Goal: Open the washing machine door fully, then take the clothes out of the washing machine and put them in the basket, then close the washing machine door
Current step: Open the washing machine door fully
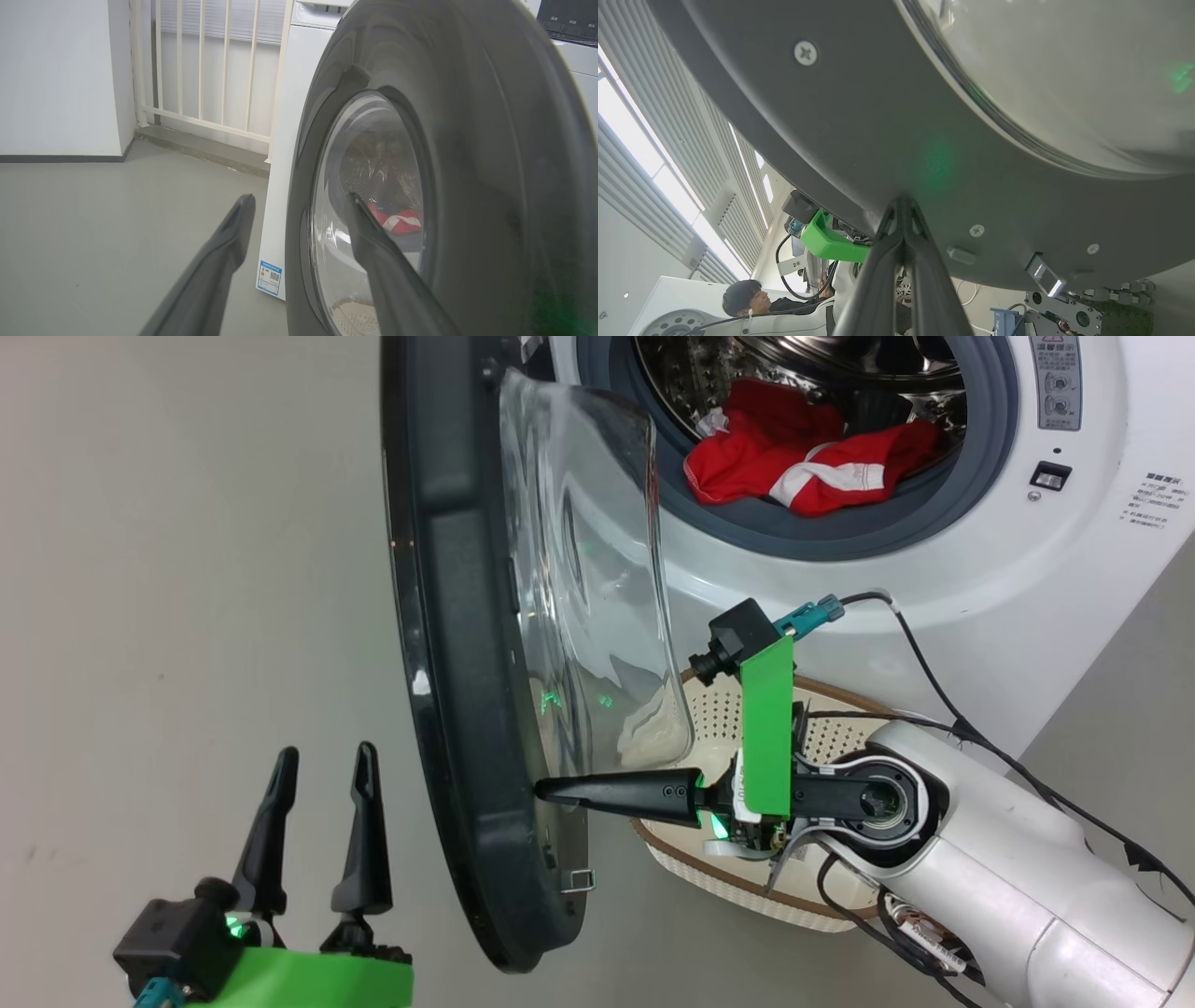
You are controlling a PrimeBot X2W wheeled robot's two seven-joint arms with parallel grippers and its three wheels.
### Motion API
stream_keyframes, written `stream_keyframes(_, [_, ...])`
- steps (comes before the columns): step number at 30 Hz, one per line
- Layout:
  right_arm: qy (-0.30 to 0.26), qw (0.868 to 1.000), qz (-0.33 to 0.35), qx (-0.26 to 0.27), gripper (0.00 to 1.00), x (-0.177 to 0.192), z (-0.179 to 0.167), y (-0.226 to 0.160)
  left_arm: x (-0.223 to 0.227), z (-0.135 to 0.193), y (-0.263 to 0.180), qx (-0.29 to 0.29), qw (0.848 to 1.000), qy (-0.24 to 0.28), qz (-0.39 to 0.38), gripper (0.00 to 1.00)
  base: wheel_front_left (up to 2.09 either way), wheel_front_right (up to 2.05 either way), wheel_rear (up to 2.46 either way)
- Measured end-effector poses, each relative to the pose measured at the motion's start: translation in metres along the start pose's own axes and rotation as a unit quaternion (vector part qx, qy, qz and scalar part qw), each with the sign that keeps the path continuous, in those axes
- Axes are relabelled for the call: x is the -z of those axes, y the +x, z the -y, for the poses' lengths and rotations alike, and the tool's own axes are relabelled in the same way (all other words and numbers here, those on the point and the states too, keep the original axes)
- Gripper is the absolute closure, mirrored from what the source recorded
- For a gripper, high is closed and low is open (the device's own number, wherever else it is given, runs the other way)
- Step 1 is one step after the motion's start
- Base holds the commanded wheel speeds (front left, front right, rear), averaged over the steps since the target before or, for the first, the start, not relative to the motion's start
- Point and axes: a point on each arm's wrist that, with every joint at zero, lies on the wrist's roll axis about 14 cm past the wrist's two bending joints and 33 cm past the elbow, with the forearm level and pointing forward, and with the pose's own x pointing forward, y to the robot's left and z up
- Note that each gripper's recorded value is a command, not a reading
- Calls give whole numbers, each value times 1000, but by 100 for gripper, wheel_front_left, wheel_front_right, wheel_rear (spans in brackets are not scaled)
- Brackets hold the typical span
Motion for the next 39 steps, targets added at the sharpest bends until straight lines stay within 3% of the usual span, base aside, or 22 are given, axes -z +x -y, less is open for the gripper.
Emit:
stream_keyframes(4, [-7, 1000, -1, 9, 100, 1, 3, -1, -1, 0, 0, 0, 1000, -1, 2, 0, 0, 0, 0])
stream_keyframes(5, [-14, 1000, 1, 14, 93, 0, 4, -1, -1, 0, 0, 0, 1000, -2, 2, 0, 0, 0, 0])
stream_keyframes(7, [-30, 999, 6, 27, 54, -2, 7, -3, -1, 1, 0, 1, 1000, -4, 2, 0, 0, 0, 0])
stream_keyframes(8, [-37, 999, 12, 32, 18, -4, 8, -4, -1, 1, -1, 2, 1000, -5, 1, 0, 0, 0, 0])
stream_keyframes(9, [-37, 999, 12, 32, 0, -4, 8, -4, -1, 1, -1, 2, 1000, -5, 1, 0, 0, 0, 0])
stream_keyframes(14, [-74, 993, 59, 67, 0, -19, 18, -21, 3, 2, -2, 3, 1000, -7, -4, 0, 0, 0, 0])
stream_keyframes(17, [-125, 981, 93, 114, 0, -26, 35, -39, 6, 2, -2, 4, 1000, -7, -8, 0, 0, 0, 0])
stream_keyframes(23, [-252, 934, 160, 197, 0, -50, 53, -75, 10, 7, 1, 11, 1000, -9, -13, 0, 0, 0, 0])
stream_keyframes(24, [-252, 934, 160, 197, 0, -50, 53, -75, 10, 7, 1, 11, 1000, -9, -13, 0, 0, 0, 0])
stream_keyframes(25, [-270, 924, 167, 211, 0, -51, 59, -81, 10, 8, 1, 12, 1000, -9, -14, 0, 0, 0, 0])
stream_keyframes(26, [-303, 905, 181, 236, 0, -54, 69, -91, 11, 10, 2, 14, 1000, -9, -15, 0, 0, 0, 0])
stream_keyframes(31, [-376, 856, 211, 285, 0, -61, 85, -112, 12, 11, 2, 17, 1000, -7, -15, 0, 0, 0, 0])
stream_keyframes(34, [-409, 824, 239, 311, 0, -67, 93, -129, 14, 7, -3, 13, 1000, -2, -18, 0, 0, 0, 0])
stream_keyframes(39, [-436, 781, 284, 344, 0, -73, 108, -152, 12, 5, -2, 11, 1000, 1, -16, 0, 0, 0, 0])
